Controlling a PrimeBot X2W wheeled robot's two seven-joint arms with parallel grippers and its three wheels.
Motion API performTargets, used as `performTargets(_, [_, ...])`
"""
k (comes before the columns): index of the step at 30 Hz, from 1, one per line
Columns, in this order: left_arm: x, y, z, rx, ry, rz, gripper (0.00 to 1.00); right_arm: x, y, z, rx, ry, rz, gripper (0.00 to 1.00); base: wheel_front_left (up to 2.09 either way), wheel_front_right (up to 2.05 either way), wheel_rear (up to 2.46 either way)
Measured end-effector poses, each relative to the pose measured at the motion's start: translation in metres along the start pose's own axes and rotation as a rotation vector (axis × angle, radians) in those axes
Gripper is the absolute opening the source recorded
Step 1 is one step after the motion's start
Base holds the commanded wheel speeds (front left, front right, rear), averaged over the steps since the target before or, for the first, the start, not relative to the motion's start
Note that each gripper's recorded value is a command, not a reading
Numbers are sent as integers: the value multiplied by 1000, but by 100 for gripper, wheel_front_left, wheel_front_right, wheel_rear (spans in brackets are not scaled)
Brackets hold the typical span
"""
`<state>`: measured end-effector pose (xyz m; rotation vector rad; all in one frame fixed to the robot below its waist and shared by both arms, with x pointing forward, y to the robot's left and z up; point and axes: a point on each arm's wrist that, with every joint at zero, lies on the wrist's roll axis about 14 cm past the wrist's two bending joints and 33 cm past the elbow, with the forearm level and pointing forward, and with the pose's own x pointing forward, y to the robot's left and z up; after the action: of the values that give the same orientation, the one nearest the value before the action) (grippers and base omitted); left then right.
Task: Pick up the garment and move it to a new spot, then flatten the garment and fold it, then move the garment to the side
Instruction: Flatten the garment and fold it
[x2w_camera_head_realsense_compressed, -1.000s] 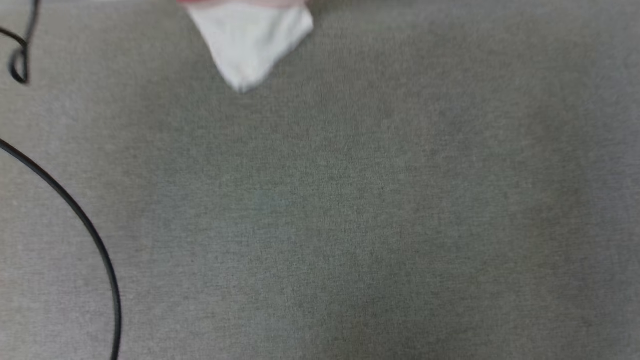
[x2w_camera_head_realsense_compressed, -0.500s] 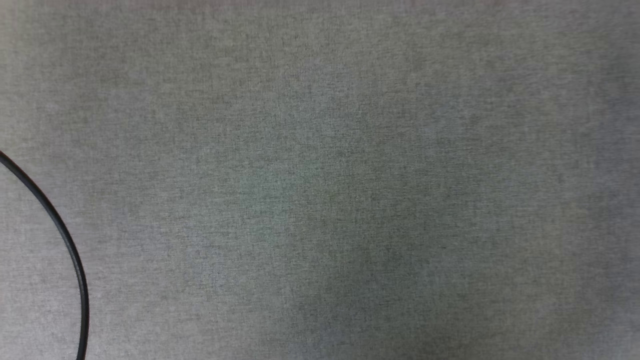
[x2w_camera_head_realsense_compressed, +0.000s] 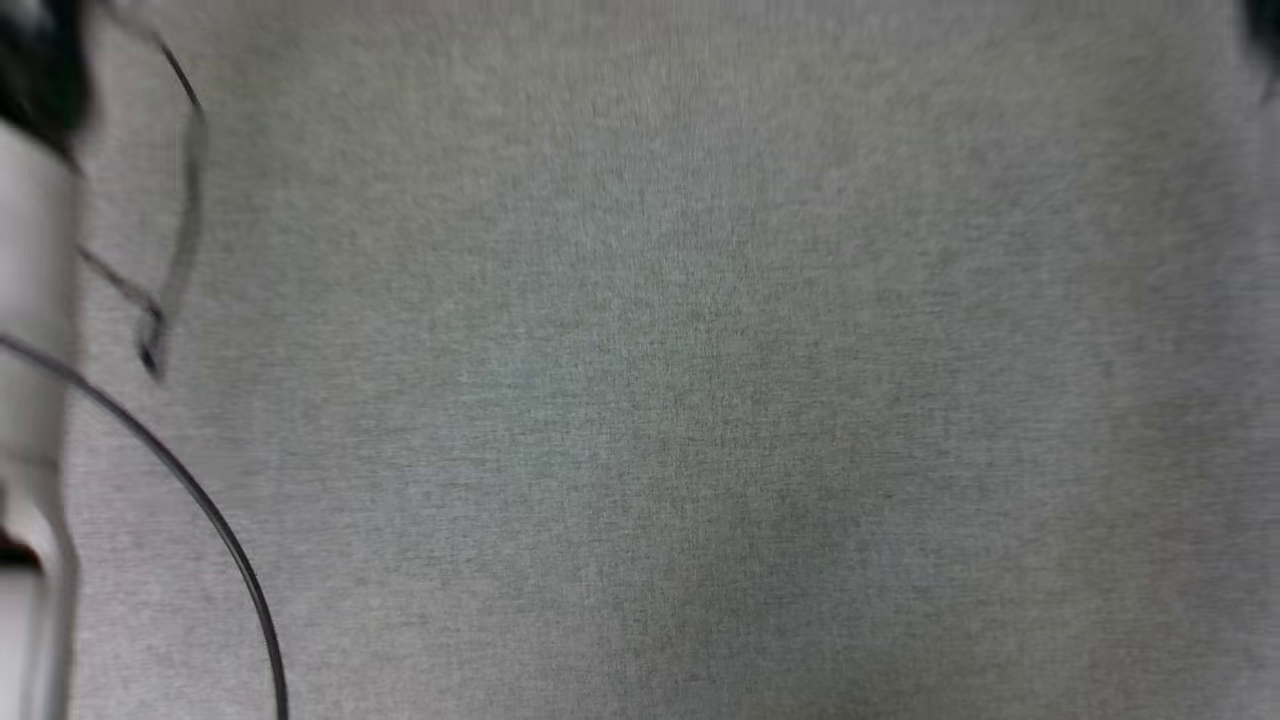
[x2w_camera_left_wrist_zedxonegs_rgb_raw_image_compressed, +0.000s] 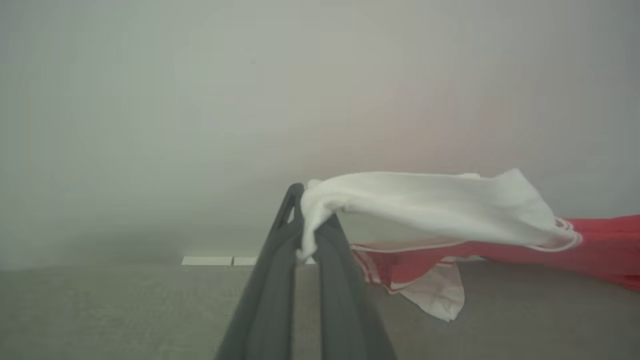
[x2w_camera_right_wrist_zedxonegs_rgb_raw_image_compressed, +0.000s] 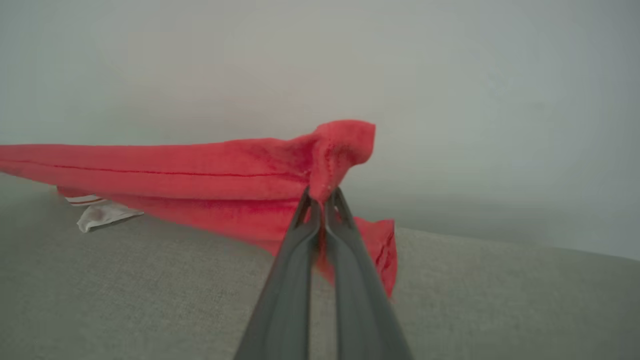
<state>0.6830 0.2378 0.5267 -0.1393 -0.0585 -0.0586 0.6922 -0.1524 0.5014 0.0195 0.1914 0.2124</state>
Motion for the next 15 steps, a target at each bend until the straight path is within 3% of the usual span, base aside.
performTargets(7, [-84, 6, -51, -30, 143, 23, 0, -64, 0, -65, 52, 132, -8, 0, 0, 0, 0])
performTargets(15, [-186, 14, -63, -78, 189, 95, 0, -141, 8, -104, 103, 205, -8, 0, 0, 0, 0])
